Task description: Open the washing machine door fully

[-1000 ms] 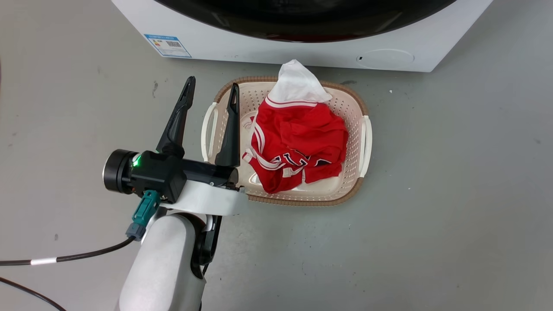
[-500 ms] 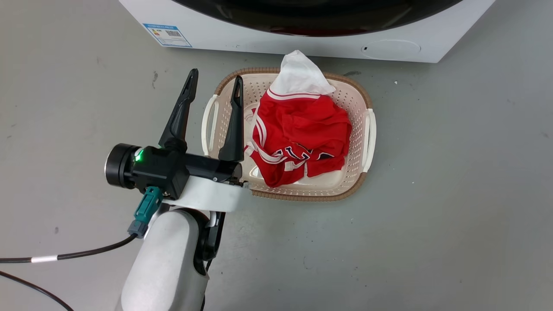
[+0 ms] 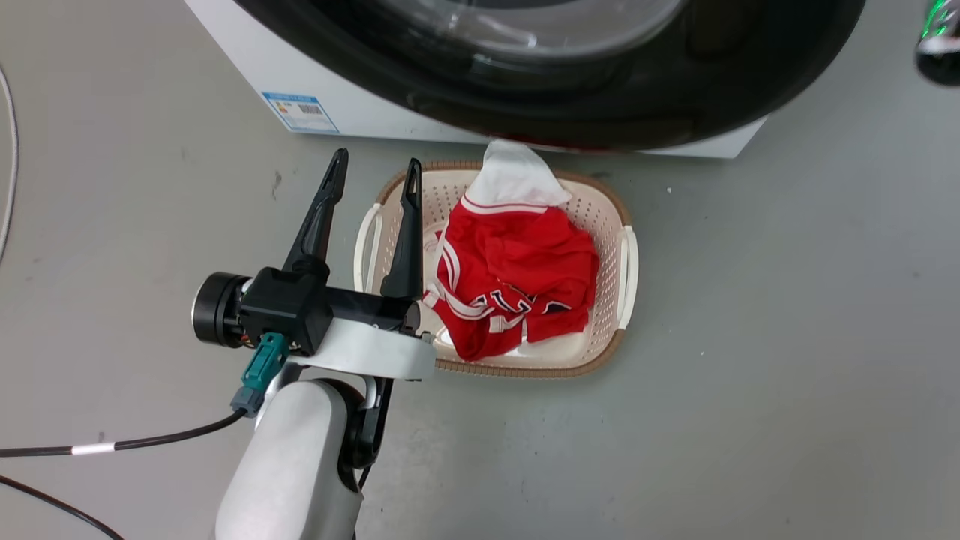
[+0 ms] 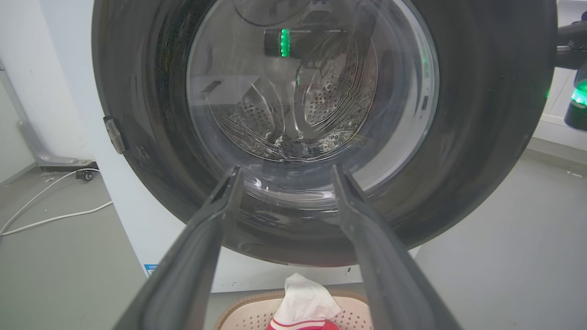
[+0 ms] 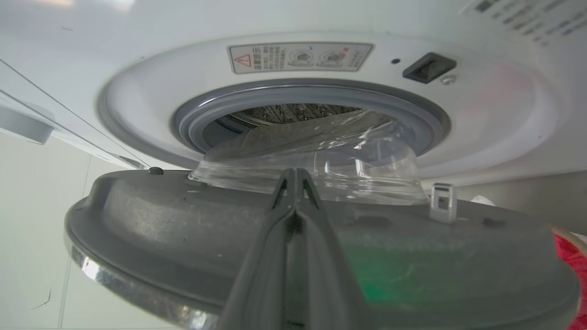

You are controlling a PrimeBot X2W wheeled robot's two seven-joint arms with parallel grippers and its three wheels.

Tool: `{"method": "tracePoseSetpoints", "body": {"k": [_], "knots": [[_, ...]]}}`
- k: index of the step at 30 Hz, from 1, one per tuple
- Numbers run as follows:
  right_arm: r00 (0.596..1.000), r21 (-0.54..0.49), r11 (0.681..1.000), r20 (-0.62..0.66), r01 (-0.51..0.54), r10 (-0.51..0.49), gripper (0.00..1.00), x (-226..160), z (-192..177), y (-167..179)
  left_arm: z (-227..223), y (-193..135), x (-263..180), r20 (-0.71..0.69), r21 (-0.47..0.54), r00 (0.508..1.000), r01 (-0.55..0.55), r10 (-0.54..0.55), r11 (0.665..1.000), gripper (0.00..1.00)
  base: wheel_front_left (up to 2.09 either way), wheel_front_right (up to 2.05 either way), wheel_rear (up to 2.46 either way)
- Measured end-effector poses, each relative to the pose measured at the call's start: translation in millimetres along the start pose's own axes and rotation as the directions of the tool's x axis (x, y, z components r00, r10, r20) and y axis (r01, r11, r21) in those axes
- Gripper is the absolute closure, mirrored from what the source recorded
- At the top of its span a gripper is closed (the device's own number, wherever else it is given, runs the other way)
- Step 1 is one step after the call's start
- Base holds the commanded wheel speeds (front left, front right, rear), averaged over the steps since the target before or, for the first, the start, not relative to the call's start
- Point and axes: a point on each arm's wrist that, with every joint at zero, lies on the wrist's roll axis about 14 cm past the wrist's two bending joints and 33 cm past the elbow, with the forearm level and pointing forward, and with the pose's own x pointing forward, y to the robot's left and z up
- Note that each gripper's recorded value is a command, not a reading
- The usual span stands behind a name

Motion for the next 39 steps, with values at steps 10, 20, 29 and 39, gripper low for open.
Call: {"method": "tracePoseSetpoints", "body": {"k": [10,20,29,39], "knots": [[0.993,0.014,1.0,-0.113,-0.026,0.027,1.0,-25.5,-55.6,12.4,20.3,-5.8,-19.6,0.021,0.001,1.0,0.014,-0.014,1.0,0.0,0.0,0.0,0.0],[0.971,0.042,0.996,-0.222,-0.08,0.087,1.0,-48.2,-119.9,30.4,30.5,-6.2,-44.3,0.022,0.012,1.0,0.019,-0.02,1.0,0.0,0.0,0.0,0.0],[0.938,0.066,0.987,-0.307,-0.145,0.158,1.0,-58.7,-171.3,50.0,38.3,-8.7,-54.1,0.033,0.017,0.999,0.027,-0.028,0.999,0.0,0.0,0.0,0.0],[0.894,0.111,0.972,-0.383,-0.205,0.232,1.0,-65.5,-222.2,68.5,41.2,-10.5,-60.2,0.037,0.014,0.999,0.029,-0.029,0.999,0.0,0.0,0.0,0.0]]}}
